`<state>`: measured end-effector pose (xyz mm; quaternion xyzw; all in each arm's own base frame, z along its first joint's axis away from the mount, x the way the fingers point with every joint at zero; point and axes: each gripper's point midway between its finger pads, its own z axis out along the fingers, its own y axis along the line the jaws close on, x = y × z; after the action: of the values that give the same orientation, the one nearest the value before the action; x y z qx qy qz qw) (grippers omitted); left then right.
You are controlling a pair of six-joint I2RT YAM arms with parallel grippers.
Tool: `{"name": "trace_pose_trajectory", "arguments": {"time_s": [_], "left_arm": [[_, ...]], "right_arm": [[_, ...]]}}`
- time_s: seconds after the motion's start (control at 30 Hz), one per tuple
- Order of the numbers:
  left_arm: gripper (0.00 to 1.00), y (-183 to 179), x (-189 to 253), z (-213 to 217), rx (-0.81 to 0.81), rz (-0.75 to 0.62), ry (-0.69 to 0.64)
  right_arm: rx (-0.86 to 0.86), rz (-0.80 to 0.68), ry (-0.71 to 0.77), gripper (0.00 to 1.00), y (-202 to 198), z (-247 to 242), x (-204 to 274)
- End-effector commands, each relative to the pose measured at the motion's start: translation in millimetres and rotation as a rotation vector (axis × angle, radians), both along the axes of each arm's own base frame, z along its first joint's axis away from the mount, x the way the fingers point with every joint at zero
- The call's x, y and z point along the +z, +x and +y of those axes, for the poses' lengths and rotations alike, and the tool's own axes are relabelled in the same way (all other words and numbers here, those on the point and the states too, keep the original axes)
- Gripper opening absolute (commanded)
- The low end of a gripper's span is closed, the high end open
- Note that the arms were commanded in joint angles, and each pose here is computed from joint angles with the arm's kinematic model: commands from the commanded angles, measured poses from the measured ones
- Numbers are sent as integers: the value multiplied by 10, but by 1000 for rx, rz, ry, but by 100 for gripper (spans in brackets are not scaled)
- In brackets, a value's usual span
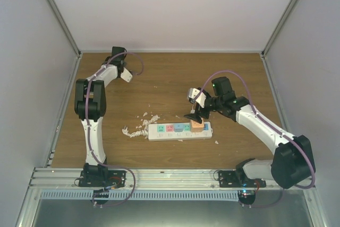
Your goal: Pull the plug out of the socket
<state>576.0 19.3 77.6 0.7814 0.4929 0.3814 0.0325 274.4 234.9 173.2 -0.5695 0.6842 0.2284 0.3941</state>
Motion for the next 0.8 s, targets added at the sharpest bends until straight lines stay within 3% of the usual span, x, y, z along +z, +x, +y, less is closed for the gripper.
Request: {"name": "trace_pose_trajectory", "arguments": {"time_s": [0.0, 0.23, 0.4, 0.77], "left_arm": [[37, 161, 98, -25, -223, 39, 233], [40, 148, 41, -23, -220, 55, 240], [52, 148, 50, -34, -215, 47, 227], [64, 133, 114, -89, -220, 32, 188]], "right_arm": [[13, 28, 2, 100, -29, -18, -66], [11, 33, 0, 100, -22, -19, -80], [12, 36, 1, 100, -22, -15, -84], [15, 35, 4, 100, -29, -10, -73]]}}
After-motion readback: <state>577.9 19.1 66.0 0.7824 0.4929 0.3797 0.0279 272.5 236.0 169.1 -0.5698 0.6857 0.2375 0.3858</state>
